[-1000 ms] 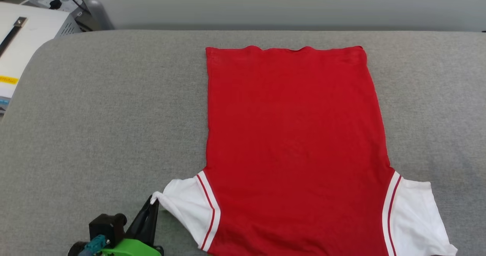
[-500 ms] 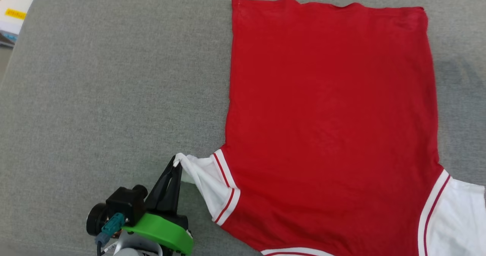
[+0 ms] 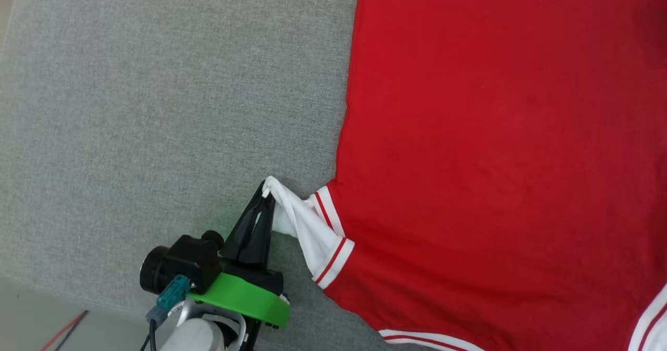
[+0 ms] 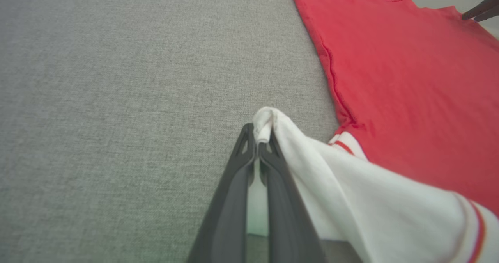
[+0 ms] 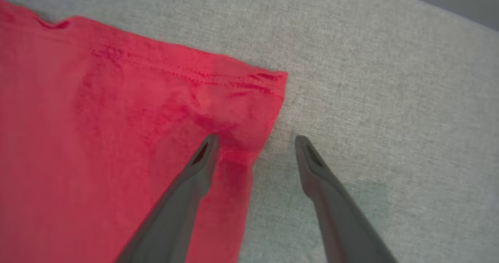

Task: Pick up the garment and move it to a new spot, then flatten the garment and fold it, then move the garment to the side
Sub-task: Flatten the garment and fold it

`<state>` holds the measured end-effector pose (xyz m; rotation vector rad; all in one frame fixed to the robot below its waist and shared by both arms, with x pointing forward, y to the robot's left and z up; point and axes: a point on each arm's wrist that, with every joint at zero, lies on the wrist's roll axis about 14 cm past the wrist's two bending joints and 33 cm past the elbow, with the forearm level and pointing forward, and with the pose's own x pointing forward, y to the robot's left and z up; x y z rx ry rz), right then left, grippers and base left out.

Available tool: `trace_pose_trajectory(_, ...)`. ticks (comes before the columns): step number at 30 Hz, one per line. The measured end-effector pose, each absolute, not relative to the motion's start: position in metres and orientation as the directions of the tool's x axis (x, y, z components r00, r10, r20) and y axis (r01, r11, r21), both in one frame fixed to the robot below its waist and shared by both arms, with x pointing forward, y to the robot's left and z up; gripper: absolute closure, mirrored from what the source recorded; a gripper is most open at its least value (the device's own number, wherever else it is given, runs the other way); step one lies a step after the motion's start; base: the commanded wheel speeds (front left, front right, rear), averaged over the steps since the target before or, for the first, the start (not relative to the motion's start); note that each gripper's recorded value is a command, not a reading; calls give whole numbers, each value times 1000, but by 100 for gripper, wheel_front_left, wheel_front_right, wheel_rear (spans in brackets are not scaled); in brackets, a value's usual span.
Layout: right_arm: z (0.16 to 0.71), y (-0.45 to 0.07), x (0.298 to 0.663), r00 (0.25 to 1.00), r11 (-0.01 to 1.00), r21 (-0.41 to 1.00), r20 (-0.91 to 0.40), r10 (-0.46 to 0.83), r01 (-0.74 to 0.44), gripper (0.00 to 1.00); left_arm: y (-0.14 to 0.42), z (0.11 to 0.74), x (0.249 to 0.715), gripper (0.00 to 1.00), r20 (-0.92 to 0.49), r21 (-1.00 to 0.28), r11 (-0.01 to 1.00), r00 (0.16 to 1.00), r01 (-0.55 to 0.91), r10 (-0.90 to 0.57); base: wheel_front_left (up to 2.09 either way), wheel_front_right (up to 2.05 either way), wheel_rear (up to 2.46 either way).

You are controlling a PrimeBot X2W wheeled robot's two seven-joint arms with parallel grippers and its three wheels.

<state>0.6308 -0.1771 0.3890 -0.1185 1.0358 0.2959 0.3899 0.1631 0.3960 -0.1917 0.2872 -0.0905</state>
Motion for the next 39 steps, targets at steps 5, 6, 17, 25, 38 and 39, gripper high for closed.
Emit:
trace_pose_trajectory(5, 353, -171, 627, 420, 956, 68, -888, 189, -286, 0, 165, 389, 387, 100, -293, -192, 981, 951, 43, -99, 0, 0, 0)
trace_pose_trajectory(6, 349, -170, 627, 412, 955, 67, -892, 187, -290, 0, 166, 388, 387, 100, -297, -191, 981, 950, 39, -95, 0, 0, 0)
trace_pose_trajectory(17, 373, -160, 633, 510, 940, 46, -830, 224, -339, 100, 169, 390, 386, 100, -288, -189, 982, 954, 27, -82, 0, 0, 0)
trace_pose_trajectory(25, 432, -160, 627, 631, 914, -15, -728, 268, -405, 100, 172, 404, 373, 100, -260, -181, 983, 963, 25, -73, 0, 0, 0)
trace_pose_trajectory(38, 483, -218, 537, 691, 889, -75, -659, 296, -453, 100, 172, 431, 353, 100, -195, -166, 985, 978, 41, -74, 0, 0, 0)
trace_pose_trajectory(39, 483, -226, 528, 691, 892, -79, -664, 286, -444, 100, 172, 432, 352, 100, -193, -165, 985, 978, 43, -75, 0, 0, 0)
